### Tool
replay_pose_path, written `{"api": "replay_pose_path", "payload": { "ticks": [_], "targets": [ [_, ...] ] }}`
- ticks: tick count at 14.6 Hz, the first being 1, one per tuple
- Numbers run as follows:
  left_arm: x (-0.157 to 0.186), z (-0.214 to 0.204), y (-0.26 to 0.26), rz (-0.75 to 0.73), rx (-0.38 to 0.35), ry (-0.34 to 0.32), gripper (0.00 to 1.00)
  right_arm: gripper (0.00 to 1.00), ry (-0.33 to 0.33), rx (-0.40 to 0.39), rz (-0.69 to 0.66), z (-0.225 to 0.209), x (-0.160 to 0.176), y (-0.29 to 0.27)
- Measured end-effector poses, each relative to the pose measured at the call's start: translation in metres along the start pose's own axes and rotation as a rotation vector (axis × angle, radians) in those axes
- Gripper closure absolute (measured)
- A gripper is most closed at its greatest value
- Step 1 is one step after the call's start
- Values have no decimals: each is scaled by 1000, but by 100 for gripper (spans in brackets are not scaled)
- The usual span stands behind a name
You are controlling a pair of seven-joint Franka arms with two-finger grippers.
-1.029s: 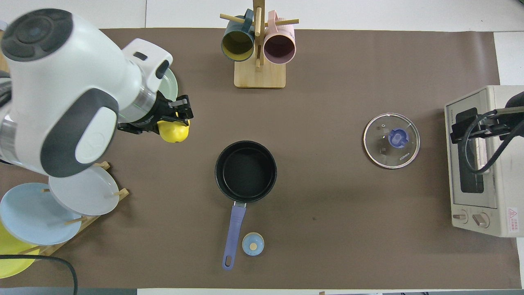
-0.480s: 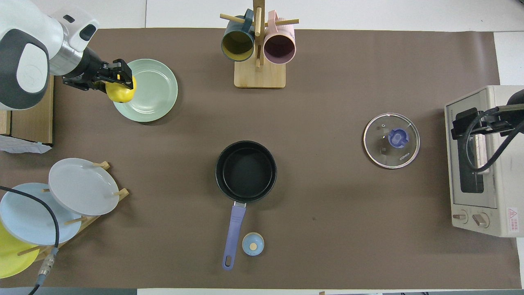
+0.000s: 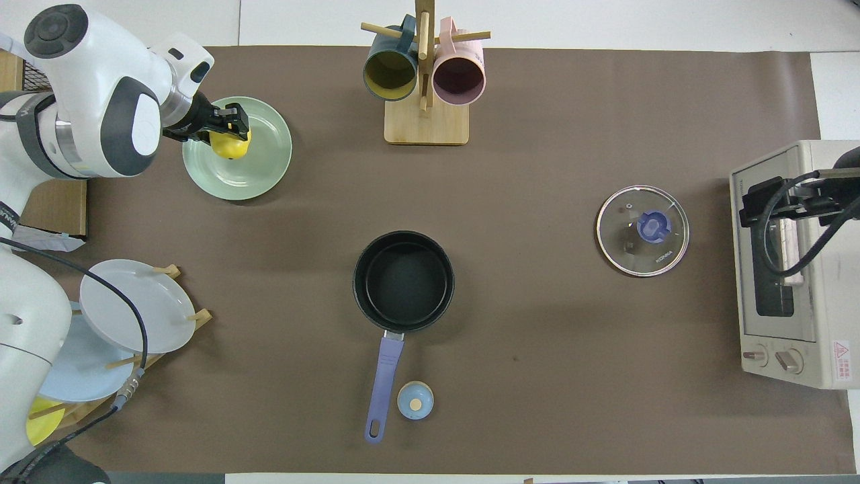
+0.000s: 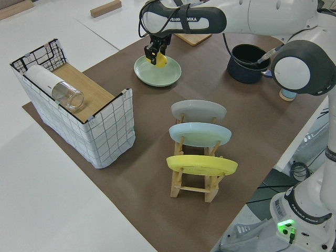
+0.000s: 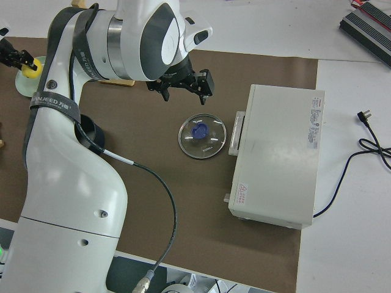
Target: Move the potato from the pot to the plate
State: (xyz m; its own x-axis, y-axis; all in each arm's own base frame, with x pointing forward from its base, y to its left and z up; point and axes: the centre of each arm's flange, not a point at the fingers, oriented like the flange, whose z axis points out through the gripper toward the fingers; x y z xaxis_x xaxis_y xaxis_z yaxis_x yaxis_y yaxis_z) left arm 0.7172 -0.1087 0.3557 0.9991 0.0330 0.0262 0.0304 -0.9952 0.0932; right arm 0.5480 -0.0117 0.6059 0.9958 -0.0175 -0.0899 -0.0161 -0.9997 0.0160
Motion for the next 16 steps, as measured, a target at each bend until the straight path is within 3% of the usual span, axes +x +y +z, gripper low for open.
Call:
{"api": "replay_pose_path", "payload": {
  "ticks": [6,9,10,13,16],
  "targets": [
    [-7,21,0,11,1,3,39,0,0,3,-1,0,0,-1],
    [-6,11,1,19,7,20,9,0,0,3,-8,0,0,-5],
    [-6,-1,1,20,6,37,0,0,0,3,-9,0,0,-5],
    [-13,-79,-3,14,6,94,0,0,1,3,-9,0,0,-5],
    [-45,-174,-15,0,18,101,0,0,1,3,-9,0,0,-5]
  ]
}}
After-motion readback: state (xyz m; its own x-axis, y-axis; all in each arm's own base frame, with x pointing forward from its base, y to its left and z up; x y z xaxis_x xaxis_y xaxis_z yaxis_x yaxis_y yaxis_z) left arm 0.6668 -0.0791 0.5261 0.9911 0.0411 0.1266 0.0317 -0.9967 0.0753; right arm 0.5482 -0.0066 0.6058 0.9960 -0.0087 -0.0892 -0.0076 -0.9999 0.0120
